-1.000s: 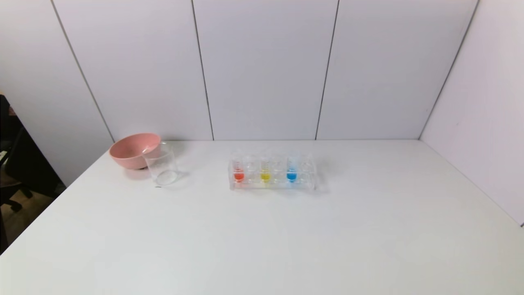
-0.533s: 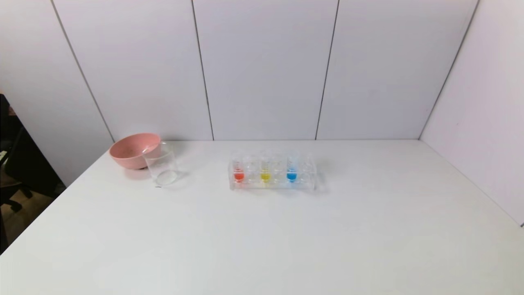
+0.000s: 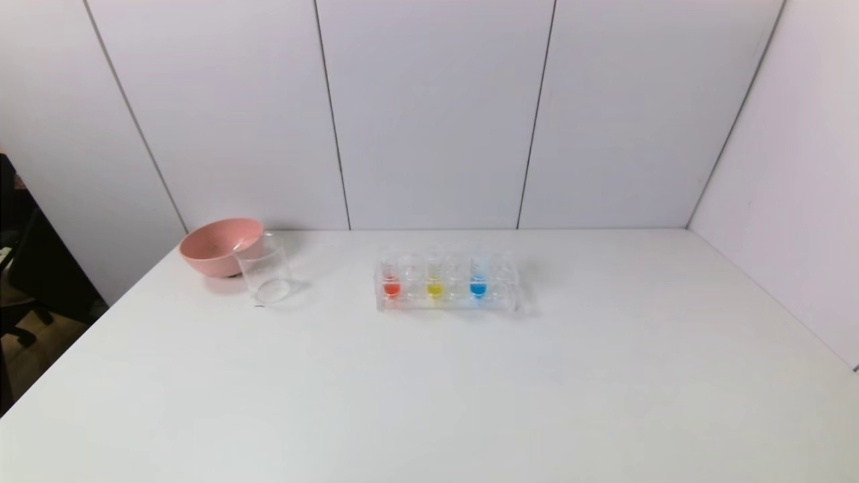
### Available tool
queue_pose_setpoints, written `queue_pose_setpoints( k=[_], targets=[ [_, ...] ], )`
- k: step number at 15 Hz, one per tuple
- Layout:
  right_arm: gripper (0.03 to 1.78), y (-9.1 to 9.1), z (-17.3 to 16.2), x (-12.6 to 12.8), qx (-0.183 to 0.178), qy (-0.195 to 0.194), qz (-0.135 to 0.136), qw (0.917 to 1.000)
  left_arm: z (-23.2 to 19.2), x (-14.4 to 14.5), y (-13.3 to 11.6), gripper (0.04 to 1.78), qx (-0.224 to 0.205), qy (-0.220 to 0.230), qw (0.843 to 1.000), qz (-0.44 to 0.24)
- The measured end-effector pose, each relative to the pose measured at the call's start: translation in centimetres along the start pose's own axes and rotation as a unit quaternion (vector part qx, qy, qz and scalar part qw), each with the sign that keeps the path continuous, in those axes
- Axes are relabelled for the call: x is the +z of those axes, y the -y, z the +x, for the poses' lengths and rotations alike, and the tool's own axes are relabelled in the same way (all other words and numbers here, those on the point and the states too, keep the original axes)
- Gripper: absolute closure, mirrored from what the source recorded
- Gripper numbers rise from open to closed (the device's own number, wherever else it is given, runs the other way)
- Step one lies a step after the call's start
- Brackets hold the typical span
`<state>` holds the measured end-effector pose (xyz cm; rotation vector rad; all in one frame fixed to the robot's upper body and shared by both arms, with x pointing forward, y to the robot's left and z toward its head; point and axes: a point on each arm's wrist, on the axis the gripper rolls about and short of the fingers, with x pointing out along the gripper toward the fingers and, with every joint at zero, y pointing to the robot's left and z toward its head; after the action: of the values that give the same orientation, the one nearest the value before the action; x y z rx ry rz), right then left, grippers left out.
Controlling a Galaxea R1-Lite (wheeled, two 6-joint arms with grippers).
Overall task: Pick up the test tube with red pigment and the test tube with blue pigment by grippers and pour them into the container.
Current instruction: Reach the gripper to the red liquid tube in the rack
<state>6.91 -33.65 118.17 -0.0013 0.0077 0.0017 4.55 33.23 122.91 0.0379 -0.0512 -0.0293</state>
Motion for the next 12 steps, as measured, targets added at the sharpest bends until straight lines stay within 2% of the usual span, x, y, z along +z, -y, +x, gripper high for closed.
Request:
queue_pose_setpoints(
  k=[6, 12],
  targets=[
    [0.04, 0.0, 0.0, 0.0, 0.0, 0.0, 0.0, 1.0, 0.1, 6.7, -0.1, 0.04, -0.03, 0.019, 0.999, 0.002],
    [0.04, 0.0, 0.0, 0.0, 0.0, 0.0, 0.0, 1.0, 5.3, 12.2, -0.2, 0.04, -0.089, 0.022, 0.996, 0.001]
  ],
)
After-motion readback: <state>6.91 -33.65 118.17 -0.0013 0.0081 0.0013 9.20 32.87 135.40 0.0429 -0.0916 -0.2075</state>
